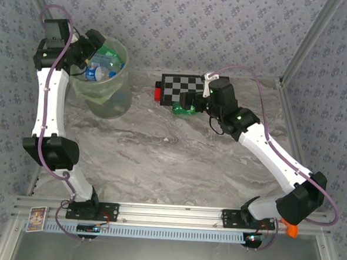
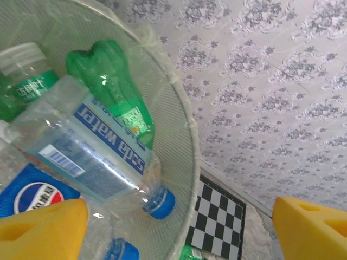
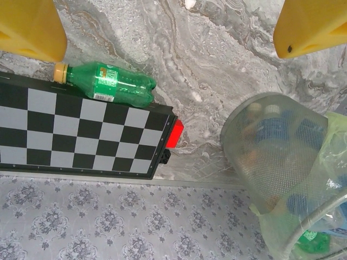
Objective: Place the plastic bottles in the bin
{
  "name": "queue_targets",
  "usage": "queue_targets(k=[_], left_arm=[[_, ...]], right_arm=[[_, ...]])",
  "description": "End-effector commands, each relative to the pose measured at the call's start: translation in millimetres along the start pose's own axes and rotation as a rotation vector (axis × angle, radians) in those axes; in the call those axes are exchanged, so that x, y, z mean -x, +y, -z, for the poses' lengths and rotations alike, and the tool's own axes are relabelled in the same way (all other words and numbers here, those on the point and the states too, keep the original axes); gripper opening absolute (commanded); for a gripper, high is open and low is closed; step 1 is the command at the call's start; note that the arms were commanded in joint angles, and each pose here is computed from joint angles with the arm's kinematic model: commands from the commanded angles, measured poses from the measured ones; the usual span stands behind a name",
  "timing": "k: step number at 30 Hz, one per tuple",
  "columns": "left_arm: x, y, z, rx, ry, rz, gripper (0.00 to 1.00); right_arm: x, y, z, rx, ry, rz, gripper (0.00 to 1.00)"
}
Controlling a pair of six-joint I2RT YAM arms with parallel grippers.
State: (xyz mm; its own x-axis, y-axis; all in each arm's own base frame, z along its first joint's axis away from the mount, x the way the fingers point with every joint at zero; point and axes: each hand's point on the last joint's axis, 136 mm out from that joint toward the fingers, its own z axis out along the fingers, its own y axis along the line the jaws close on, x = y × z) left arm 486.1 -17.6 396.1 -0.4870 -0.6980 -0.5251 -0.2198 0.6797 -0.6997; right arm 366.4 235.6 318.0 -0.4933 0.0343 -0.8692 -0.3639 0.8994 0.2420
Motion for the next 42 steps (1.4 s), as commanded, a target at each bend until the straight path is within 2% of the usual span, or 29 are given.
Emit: queue_targets(k=[1, 8, 14, 20, 22, 25, 30, 42], left_arm=[[-7.8, -24.7, 6.2, -0.071, 0.019, -0.062, 0.89], [-49.5, -65.0, 5.4, -0.144, 0.087, -0.17, 0.96], [-110.0, -80.3, -2.4, -0.149, 0.193, -0.271, 0.98], [-158.3, -84.9, -3.2, -0.146, 0.244, -0.354, 1.0], [-175.7, -81.2, -5.7, -0.141, 0.27, -0.369, 1.0], [-196.0, -77.0, -6.5, -0.142, 0.308, -0.372, 1.0], [-207.0, -69.6, -0.3, -0.136, 0.32, -0.379, 1.0], [-205.0, -57.9, 13.6, -0.107, 0.302, -0.402, 1.0]], right_arm=[[-1.7, -2.4, 2.1, -0.014, 0.023, -0.016, 1.0], [-19.4, -38.1, -29.0, -0.012, 0.122, -0.177, 1.0], [-40.5, -74.6, -68.9, -0.032, 0.213, -0.345, 0.99], [-64.9, -104.9, -104.5, -0.088, 0.296, -0.575, 0.89], [-75.2, -110.4, -115.6, -0.109, 0.316, -0.629, 0.88], [-94.8, -121.5, -129.4, -0.161, 0.368, -0.72, 0.81], [-116.7, -147.9, -155.2, -0.184, 0.36, -0.925, 0.66], [-146.8, -170.6, -191.2, -0.199, 0.322, -1.142, 0.56]])
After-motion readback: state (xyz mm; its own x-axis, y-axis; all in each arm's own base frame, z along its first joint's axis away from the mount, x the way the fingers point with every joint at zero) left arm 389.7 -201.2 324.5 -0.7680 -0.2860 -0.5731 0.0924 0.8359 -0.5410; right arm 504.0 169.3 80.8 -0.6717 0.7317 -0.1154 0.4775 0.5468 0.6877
